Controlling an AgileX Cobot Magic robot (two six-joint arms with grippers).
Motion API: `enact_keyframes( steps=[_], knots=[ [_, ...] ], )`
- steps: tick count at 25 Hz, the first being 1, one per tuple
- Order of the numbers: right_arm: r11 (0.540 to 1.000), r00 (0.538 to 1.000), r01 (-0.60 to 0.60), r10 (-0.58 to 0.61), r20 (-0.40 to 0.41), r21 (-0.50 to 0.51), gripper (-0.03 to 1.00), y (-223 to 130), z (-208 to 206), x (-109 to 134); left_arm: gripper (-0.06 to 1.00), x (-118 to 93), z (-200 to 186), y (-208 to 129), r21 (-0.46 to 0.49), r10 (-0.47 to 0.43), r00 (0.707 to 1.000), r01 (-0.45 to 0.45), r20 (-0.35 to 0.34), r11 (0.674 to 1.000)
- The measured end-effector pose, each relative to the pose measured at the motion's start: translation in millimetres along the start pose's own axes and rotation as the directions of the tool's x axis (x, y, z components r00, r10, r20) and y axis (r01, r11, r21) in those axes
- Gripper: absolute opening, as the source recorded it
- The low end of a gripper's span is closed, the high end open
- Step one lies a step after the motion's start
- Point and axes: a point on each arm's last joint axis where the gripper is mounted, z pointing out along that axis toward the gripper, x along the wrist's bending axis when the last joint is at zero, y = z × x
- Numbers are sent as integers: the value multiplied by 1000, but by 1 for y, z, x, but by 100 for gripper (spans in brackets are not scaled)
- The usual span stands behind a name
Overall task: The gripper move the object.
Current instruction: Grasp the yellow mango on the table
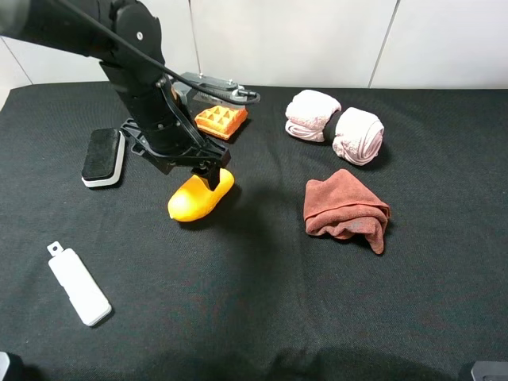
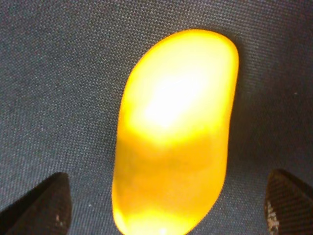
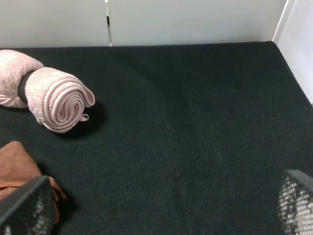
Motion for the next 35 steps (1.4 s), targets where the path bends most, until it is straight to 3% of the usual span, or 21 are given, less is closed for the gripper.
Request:
enact_keyframes(
  steps=[11, 28, 35],
  knots=[
    [1000, 1000, -1, 1, -1, 0, 70, 0, 0, 0, 83, 0, 21, 0, 38, 1, 1000, 0, -5, 999],
    [1000, 1000, -1, 1, -1, 0, 70, 0, 0, 0, 83, -2, 23, 2, 11, 15, 1000, -15, -9, 1000],
    [1000, 1000, -1, 1, -1, 0, 70, 0, 0, 0, 83, -2, 40, 1, 51, 11, 1000, -10, -11, 999]
  ],
)
